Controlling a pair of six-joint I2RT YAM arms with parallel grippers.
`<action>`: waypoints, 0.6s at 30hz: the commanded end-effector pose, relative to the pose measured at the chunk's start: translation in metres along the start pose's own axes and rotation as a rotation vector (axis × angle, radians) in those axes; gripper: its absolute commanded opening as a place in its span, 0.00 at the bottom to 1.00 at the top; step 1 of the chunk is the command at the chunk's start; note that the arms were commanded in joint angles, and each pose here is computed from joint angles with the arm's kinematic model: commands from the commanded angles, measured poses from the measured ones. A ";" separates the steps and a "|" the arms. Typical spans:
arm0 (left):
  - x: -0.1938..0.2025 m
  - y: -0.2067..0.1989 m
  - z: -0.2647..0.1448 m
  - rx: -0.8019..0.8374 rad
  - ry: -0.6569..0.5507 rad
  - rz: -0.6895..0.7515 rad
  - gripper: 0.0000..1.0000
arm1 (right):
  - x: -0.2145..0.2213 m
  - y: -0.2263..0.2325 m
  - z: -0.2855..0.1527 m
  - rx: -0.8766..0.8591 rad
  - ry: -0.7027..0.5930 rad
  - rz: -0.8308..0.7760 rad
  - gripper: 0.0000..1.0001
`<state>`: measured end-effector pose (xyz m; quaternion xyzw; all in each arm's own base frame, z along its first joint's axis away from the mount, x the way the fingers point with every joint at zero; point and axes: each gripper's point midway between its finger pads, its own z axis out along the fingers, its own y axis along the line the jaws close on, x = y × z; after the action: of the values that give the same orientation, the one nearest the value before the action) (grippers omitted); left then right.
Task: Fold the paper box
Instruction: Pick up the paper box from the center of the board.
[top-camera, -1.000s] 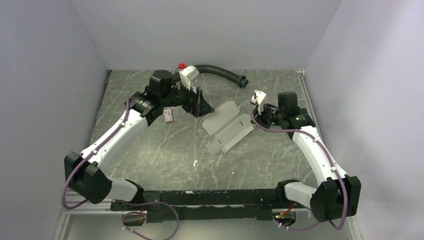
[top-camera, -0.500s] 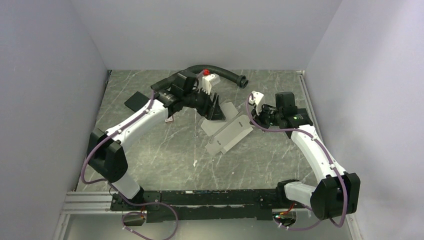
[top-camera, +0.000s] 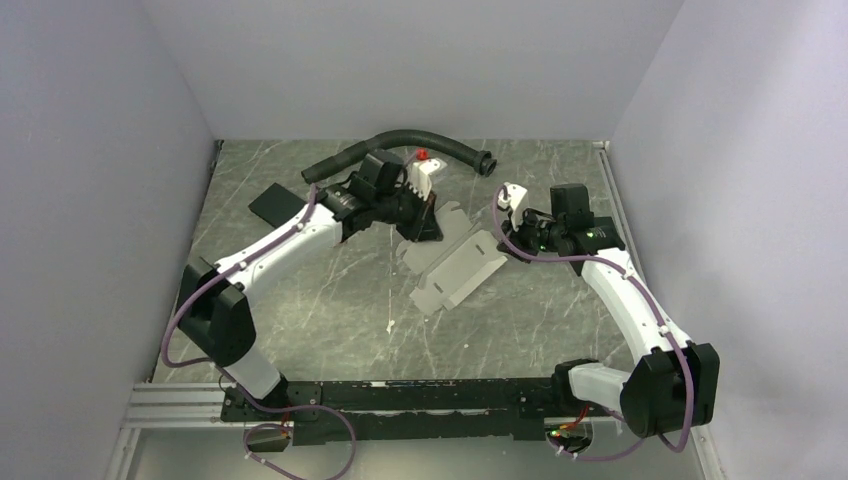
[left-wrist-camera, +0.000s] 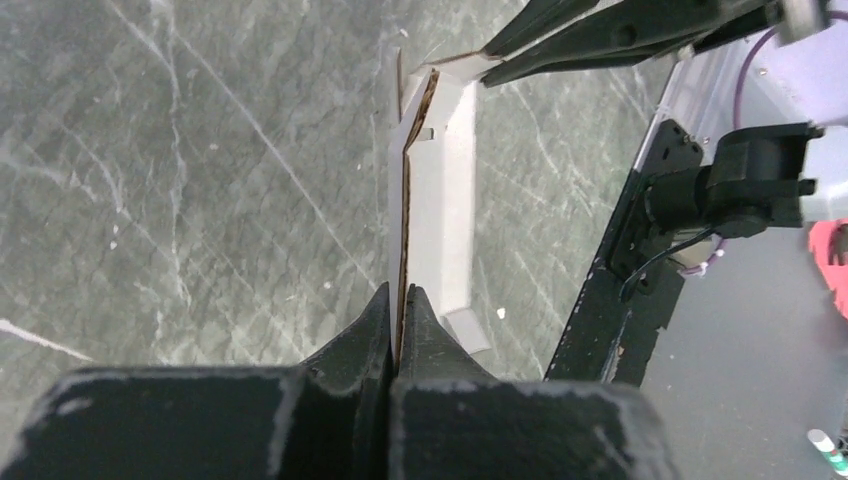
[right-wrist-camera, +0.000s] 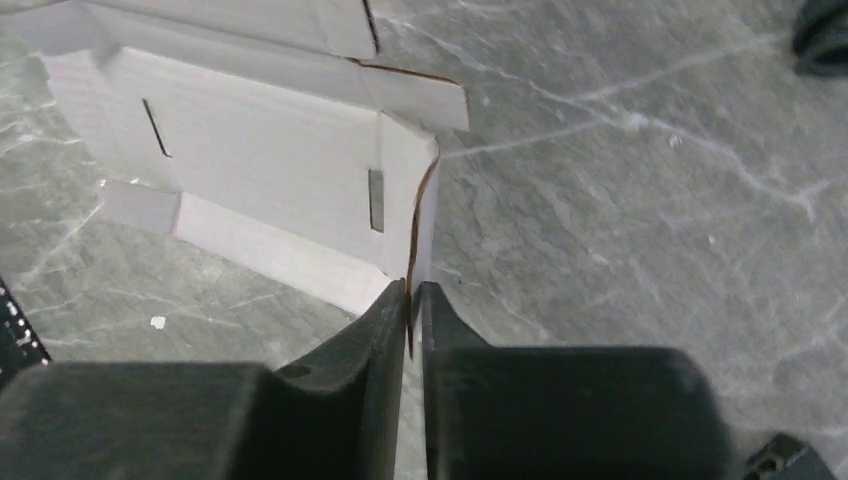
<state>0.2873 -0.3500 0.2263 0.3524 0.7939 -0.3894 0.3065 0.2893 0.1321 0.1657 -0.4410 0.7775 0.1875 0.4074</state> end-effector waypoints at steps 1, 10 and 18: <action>-0.011 -0.005 -0.023 -0.042 -0.132 0.137 0.00 | -0.040 0.023 -0.009 -0.135 -0.139 -0.019 0.26; 0.015 -0.021 -0.061 -0.045 -0.346 0.273 0.00 | -0.060 0.032 -0.032 -0.243 -0.266 0.089 0.71; 0.006 -0.026 -0.093 -0.044 -0.571 0.153 0.00 | -0.063 0.029 -0.008 -0.304 -0.413 0.259 0.76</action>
<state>0.2343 -0.2871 0.2342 0.3400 0.7040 -0.3957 0.4818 0.2768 0.1590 0.2026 -0.3672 0.7342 0.3689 0.4359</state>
